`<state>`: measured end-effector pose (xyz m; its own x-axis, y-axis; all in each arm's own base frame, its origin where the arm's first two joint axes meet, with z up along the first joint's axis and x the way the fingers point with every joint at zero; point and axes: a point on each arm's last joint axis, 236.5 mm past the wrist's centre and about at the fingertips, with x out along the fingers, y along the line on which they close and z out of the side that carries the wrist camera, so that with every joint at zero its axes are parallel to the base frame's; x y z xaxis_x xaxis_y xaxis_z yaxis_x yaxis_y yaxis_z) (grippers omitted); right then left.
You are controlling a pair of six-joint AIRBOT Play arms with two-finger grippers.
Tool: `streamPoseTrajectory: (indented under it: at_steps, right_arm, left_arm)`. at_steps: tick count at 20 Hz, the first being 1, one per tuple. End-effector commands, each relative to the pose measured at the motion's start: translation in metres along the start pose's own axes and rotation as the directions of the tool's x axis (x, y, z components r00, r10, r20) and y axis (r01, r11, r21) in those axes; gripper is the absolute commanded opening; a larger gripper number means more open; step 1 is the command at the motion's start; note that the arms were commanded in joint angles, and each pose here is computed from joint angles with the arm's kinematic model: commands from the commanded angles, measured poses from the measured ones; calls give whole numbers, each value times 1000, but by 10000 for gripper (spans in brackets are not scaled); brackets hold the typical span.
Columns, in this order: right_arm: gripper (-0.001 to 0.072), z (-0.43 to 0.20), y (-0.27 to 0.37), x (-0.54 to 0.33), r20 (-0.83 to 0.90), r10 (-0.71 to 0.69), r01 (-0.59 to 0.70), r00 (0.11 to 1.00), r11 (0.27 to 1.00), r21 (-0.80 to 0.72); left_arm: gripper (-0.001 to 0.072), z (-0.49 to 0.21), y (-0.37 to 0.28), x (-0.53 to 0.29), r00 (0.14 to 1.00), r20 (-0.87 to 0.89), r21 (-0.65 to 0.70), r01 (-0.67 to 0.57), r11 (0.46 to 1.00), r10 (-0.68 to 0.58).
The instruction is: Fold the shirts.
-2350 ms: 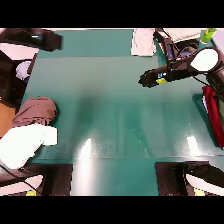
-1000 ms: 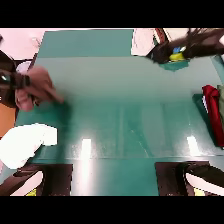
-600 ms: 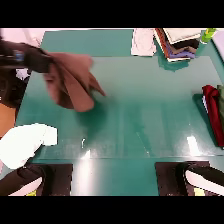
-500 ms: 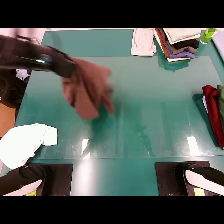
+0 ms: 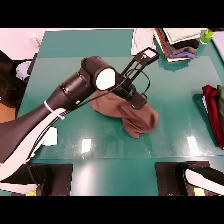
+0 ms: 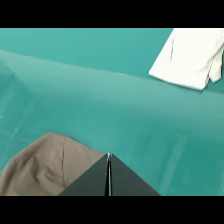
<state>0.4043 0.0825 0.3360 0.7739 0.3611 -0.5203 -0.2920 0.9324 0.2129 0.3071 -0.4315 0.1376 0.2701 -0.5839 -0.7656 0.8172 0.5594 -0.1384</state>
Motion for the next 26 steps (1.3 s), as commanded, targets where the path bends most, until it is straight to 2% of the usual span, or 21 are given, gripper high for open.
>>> streamPoseTrajectory:
  at_steps: [1,4,8,10,14,19,20,21,22,26]
  right_arm:
    - [24,-15,-4,11,-48,1,0,999,1000,17]
    - [24,-26,-8,20,-82,2,0,997,1000,31]
    - [24,-50,-14,37,-148,10,-1,989,998,61]
    - [24,-64,-17,46,-183,13,1,983,997,76]
    - [24,-85,-23,60,-232,16,8,973,995,102]
    - [24,-116,-29,76,-302,22,19,953,991,132]
    - [24,-124,-30,78,-325,25,21,946,990,139]
    - [24,-135,-31,80,-351,29,24,936,989,145]
    - [24,-146,-34,82,-374,25,34,927,988,151]
    - [24,-227,-45,81,-510,39,86,859,972,220]
  left_arm:
    - [607,-9,69,-23,989,-60,-60,-141,988,137]
    - [607,-45,176,-69,951,-153,-245,-299,922,268]
    - [607,-117,246,-56,925,-273,-431,-362,827,263]
    - [608,-149,249,-19,923,-311,-465,-356,811,227]
    - [608,-175,221,53,952,-299,-575,-237,783,68]
    - [599,-176,205,85,951,-305,-540,-221,812,55]
    - [406,-176,206,85,950,-307,-536,-224,814,59]
    - [127,-178,209,82,946,-319,-523,-232,821,64]
    - [30,-179,212,78,942,-328,-497,-234,836,69]
    - [29,-165,227,57,933,-342,-444,-264,856,111]
